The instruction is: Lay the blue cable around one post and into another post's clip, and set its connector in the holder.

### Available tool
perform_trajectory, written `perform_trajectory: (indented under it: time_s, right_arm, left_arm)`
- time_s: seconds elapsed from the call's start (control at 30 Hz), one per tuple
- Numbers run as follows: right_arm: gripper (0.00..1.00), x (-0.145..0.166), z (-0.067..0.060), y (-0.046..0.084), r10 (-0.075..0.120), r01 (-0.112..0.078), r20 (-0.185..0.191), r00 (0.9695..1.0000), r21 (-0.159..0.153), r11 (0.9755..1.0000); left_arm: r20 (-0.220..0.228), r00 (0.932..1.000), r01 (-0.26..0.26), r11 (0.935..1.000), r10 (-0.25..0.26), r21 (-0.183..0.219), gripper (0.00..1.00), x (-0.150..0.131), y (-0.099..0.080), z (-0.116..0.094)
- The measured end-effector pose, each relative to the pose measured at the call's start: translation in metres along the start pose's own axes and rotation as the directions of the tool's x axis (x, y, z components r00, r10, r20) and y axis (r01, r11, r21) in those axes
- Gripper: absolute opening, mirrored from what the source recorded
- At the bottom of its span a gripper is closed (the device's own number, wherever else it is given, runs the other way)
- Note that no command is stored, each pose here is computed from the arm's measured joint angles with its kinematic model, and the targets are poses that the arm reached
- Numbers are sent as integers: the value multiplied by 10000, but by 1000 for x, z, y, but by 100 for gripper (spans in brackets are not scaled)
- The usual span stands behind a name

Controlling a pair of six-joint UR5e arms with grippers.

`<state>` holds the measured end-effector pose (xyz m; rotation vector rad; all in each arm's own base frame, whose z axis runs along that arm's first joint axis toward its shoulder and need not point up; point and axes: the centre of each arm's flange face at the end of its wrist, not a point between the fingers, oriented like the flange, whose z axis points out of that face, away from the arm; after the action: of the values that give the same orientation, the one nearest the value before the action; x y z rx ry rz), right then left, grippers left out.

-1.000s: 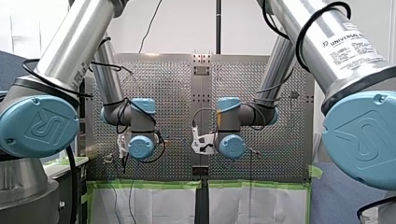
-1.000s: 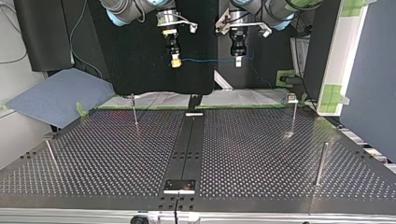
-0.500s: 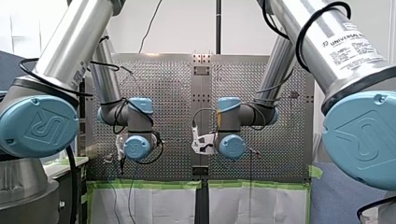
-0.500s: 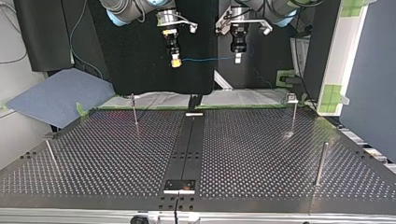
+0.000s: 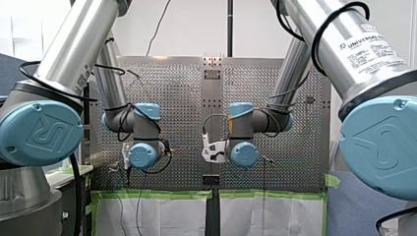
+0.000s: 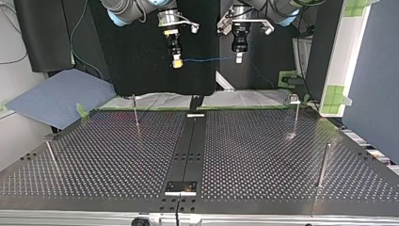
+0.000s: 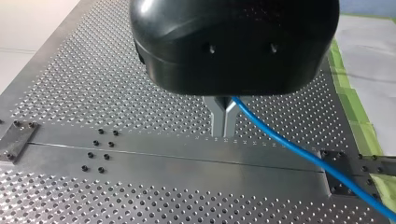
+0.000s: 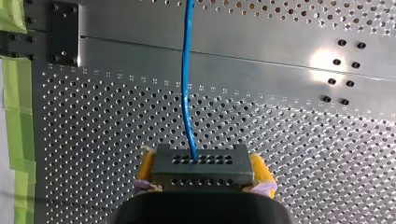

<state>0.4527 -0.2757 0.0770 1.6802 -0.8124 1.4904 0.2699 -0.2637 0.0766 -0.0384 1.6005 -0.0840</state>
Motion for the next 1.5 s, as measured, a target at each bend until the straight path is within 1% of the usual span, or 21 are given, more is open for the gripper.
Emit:
perform_trajectory:
  time_s: [0.17,0.23,0.33,0.4,0.5,0.57,0.7,0.87,1.0,1.1,1.23,1.27,1.33,1.43,1.5]
  right_arm:
    - [0,0,0,0,4,-4,6,10000,2,10000]
    - [0,0,3,1,53,-53,24,10000,-3,10000]
    - [0,10,9,0,275,-275,-81,9996,-52,9996]
    - [0,21,12,0,461,-464,-182,9988,-137,9988]
    - [0,34,13,0,742,-746,-252,9969,-154,9971]
    - [0,44,13,2,890,-895,-270,9957,-154,9959]
    - [0,63,15,6,1009,-1016,-382,9942,-177,9947]
    - [0,95,23,8,1098,-1113,-721,9913,-182,9936]
    - [0,121,29,9,1115,-1134,-1019,9885,-133,9935]
    - [0,144,33,9,1102,-1112,-1267,9858,-8,9938]
    - [0,174,36,8,1042,-1031,-1600,9816,148,9946]
    - [0,184,37,7,1029,-1012,-1705,9800,187,9947]
    - [0,197,39,7,992,-965,-1818,9783,240,9950]
    - [0,213,43,7,904,-867,-1906,9775,276,9959]
    - [0,221,46,6,820,-780,-1928,9778,282,9966]
  left_arm:
    - [-16,10000,-9,10000,9,-2,0,1,1,0]
    - [-10,10000,11,10000,-11,2,0,1,2,-2]
    - [46,9999,91,10000,-91,29,0,-1,3,-3]
    - [63,9999,124,9999,-124,34,0,-5,4,-3]
    - [86,9998,160,9999,-160,1,0,-12,4,-3]
    - [90,9998,175,9998,-175,-33,0,-17,5,-3]
    - [174,9993,340,9992,-337,-191,0,-28,7,1]
    - [522,9967,648,9967,-623,-485,0,-49,5,16]
    - [844,9922,974,9935,-922,-594,0,-68,3,30]
    - [1115,9871,1234,9900,-1154,-679,0,-85,1,40]
    - [1486,9799,1490,9838,-1333,-1001,0,-107,3,53]
    - [1556,9785,1536,9818,-1354,-1114,0,-112,4,55]
    - [1696,9758,1624,9770,-1382,-1380,0,-122,10,59]
    - [1799,9739,1683,9723,-1386,-1620,0,-134,17,61]
    - [1824,9734,1701,9710,-1390,-1678,0,-140,19,61]
